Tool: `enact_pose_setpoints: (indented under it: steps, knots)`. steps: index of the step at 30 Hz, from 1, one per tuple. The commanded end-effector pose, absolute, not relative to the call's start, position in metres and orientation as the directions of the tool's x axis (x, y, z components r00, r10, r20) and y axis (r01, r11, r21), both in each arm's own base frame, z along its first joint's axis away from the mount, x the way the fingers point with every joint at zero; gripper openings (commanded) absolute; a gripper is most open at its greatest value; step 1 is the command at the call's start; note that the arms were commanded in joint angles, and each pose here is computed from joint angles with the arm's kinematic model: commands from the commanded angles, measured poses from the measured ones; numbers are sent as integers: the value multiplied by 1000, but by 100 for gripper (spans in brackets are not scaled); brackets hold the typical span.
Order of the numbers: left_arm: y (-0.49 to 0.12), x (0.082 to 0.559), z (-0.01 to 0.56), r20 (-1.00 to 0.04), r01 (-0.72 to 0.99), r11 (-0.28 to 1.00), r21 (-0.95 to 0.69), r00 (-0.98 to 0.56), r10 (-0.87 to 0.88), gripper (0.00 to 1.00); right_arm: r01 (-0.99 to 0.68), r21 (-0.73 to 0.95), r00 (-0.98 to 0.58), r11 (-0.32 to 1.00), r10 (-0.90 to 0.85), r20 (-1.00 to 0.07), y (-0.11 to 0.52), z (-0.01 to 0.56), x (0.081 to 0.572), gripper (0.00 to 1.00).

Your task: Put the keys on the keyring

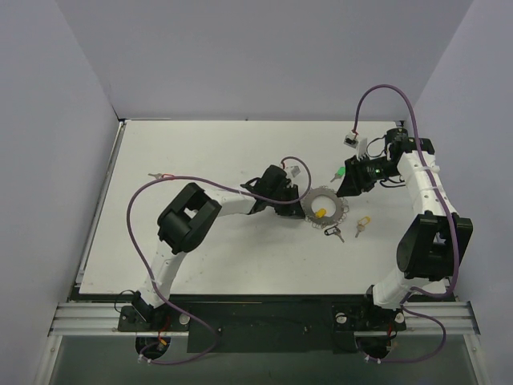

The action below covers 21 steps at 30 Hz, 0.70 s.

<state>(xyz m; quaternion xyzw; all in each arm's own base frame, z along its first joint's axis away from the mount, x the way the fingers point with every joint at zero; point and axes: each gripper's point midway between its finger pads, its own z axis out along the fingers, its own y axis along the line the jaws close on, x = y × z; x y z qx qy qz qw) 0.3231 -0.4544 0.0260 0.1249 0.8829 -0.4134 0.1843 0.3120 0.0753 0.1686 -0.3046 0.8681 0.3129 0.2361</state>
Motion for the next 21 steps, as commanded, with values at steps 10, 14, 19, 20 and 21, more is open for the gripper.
enact_pose_setpoints:
  steps: [10,14,19,20,21]
  knots:
    - [-430,329,61,-590,434,607,-666,-804,-73,25,-819,376,-573,434,-586,-572,93,147,275,33]
    - [-402,330,90,-677,471,630,-618,-726,-122,28,-946,259,-312,193,-754,-577,105,127,253,37]
    - [-344,330,132,-798,489,714,-500,-581,-161,35,-982,81,101,-168,-842,-531,107,110,239,45]
    - [-334,331,140,-816,482,734,-479,-553,-170,36,-978,74,127,-194,-842,-525,111,110,239,45]
    - [-319,327,153,-841,493,743,-452,-512,-171,43,-976,59,149,-211,-838,-525,114,111,245,46]
